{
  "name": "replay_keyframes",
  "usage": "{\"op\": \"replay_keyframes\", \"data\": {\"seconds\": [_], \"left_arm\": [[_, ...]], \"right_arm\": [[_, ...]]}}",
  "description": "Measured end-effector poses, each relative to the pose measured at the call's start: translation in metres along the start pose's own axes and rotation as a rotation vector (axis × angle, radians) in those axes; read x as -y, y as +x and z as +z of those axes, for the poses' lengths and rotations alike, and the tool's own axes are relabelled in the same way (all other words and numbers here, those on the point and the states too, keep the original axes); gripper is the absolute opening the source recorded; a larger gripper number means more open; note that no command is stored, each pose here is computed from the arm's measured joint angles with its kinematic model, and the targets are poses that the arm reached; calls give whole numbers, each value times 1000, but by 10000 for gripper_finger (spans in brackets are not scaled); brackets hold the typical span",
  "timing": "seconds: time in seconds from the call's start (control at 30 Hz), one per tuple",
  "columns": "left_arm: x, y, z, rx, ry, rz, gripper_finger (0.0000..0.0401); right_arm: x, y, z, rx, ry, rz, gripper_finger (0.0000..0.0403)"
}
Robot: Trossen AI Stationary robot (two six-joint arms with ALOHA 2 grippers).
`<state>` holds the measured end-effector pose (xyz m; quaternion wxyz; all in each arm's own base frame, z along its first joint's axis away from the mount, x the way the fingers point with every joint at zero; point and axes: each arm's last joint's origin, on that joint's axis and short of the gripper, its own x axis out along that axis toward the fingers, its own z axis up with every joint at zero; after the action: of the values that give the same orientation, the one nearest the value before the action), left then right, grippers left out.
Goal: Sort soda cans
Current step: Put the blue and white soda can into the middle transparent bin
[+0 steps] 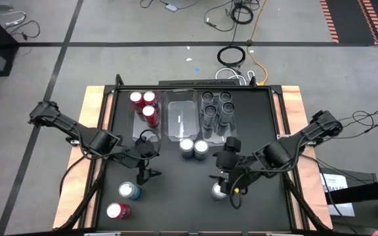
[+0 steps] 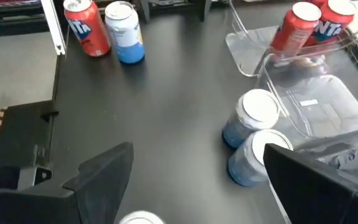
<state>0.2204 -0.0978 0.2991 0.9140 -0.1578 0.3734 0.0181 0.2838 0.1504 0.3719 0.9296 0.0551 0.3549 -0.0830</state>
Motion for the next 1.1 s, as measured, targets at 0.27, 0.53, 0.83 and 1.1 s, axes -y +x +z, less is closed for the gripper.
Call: {"op": "replay_keyframes", "data": {"seconds": [0.27,0.53,0.83,1.1], "left_arm": [[0,0,-3,-22,18,8,400],[-2,-1,-7,-62,52,35,400],[-11,-6,-16,-94,113,67,400],[-28,-19,-34,-53,99,38,400]], "right_arm": [[-5,4,3,-54,108,121,356],[3,8,-3,-178,24,138,392],[-14,14,-14,-256,186,163,388],[-17,32,-23,-295,200,51,388]]}}
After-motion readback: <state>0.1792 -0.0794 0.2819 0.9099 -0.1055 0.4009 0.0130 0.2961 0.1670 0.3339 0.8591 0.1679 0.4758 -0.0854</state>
